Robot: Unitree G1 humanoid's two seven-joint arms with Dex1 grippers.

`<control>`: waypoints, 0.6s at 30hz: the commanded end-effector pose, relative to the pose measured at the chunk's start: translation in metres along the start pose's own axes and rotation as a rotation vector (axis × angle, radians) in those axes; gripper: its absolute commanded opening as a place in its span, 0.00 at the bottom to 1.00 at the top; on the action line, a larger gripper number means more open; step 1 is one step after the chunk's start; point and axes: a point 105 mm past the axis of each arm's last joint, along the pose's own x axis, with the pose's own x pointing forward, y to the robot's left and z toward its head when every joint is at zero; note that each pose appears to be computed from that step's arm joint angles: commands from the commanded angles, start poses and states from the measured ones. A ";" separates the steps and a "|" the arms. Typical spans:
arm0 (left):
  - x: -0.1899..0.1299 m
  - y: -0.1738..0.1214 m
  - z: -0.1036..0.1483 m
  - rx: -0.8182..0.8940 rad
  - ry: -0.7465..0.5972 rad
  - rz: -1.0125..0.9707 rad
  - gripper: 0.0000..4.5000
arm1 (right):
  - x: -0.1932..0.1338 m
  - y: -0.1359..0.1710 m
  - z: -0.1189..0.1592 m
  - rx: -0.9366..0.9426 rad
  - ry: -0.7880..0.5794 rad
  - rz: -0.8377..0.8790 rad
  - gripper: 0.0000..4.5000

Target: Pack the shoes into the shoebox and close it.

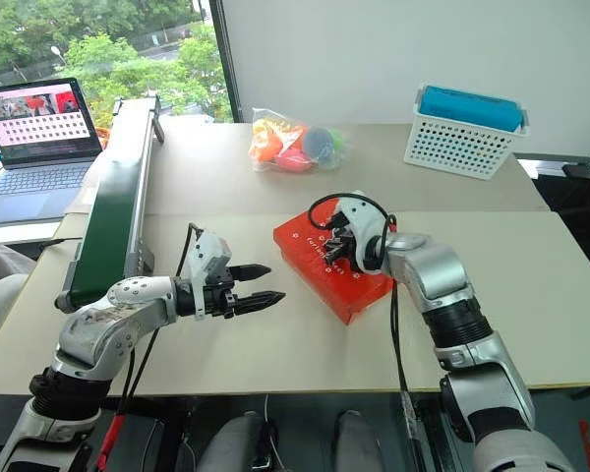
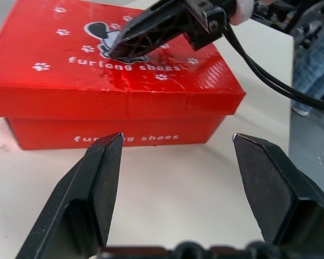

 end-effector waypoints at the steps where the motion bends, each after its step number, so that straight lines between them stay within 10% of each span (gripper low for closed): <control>1: -0.002 0.000 0.014 0.026 -0.065 0.060 0.77 | 0.016 -0.001 -0.050 0.014 0.179 -0.034 0.01; 9: -0.001 0.007 0.016 0.008 -0.108 0.154 0.77 | 0.008 -0.003 -0.015 0.058 0.025 -0.019 0.01; 13: -0.011 0.028 0.019 -0.020 -0.152 0.298 0.77 | -0.044 -0.008 0.052 0.156 -0.326 0.040 0.01; 18: -0.029 0.054 0.014 -0.051 -0.188 0.518 0.77 | -0.103 -0.032 0.062 0.232 -0.493 -0.012 0.01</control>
